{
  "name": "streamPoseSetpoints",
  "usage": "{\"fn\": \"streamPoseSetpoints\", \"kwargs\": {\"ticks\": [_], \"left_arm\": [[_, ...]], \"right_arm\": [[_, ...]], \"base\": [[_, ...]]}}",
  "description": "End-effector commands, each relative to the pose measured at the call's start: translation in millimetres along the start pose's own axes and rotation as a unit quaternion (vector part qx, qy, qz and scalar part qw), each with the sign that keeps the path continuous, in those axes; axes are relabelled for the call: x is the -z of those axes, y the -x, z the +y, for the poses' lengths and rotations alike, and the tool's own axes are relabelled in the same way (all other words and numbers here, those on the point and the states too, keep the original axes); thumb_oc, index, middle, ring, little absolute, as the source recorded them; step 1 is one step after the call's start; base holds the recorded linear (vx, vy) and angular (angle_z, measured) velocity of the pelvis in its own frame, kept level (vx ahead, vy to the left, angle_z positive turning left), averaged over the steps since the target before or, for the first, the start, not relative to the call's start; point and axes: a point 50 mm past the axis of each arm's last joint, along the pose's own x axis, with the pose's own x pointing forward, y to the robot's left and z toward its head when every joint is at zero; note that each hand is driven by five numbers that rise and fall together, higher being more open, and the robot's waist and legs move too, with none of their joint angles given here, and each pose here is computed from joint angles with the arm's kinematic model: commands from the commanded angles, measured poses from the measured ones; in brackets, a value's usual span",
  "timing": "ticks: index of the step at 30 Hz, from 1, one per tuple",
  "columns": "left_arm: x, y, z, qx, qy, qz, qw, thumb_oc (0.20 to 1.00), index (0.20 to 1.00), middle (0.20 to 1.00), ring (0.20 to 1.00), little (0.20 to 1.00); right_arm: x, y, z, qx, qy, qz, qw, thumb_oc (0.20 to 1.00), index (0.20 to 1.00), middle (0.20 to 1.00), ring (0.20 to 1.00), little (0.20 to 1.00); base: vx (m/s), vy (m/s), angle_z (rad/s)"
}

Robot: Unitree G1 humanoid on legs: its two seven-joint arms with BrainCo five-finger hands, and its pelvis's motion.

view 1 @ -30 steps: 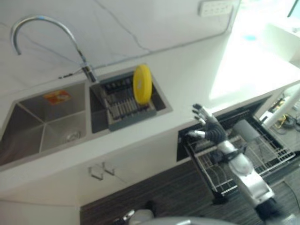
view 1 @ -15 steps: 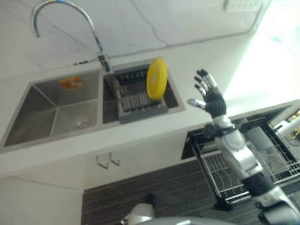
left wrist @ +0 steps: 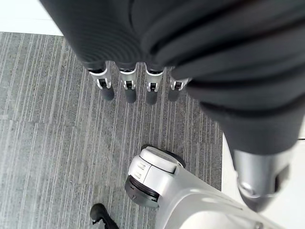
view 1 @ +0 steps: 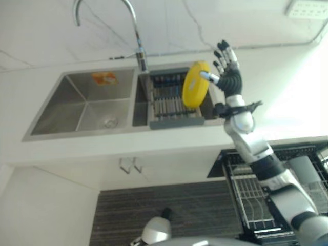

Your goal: Place the dishes in the dishwasher.

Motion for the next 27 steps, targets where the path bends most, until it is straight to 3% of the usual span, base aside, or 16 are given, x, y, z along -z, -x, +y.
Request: {"fn": "streamPoseSetpoints", "kwargs": {"ticks": [1,11,27], "left_arm": [[5,1,14,-0.014,-0.074,0.024,0.997,1.000,1.000,1.000,1.000,1.000],[5,2,31,-0.026,-0.084,0.030,0.996,1.000,1.000,1.000,1.000,1.000],[-9,2,25,0.003,-0.090,0.011,0.996,1.000,1.000,1.000,1.000,1.000]], "right_arm": [[-19,-19,-8,0.035,-0.001,-0.046,0.998,1.000,1.000,1.000,1.000,1.000],[-35,-33,-47,0.126,0.011,-0.070,0.989,1.000,1.000,1.000,1.000,1.000],[-16,-44,-53,0.112,0.024,-0.004,0.993,1.000,1.000,1.000,1.000,1.000]], "base": [[0.06,0.022,0.12],[0.06,0.016,0.04],[0.04,0.027,0.09]]}}
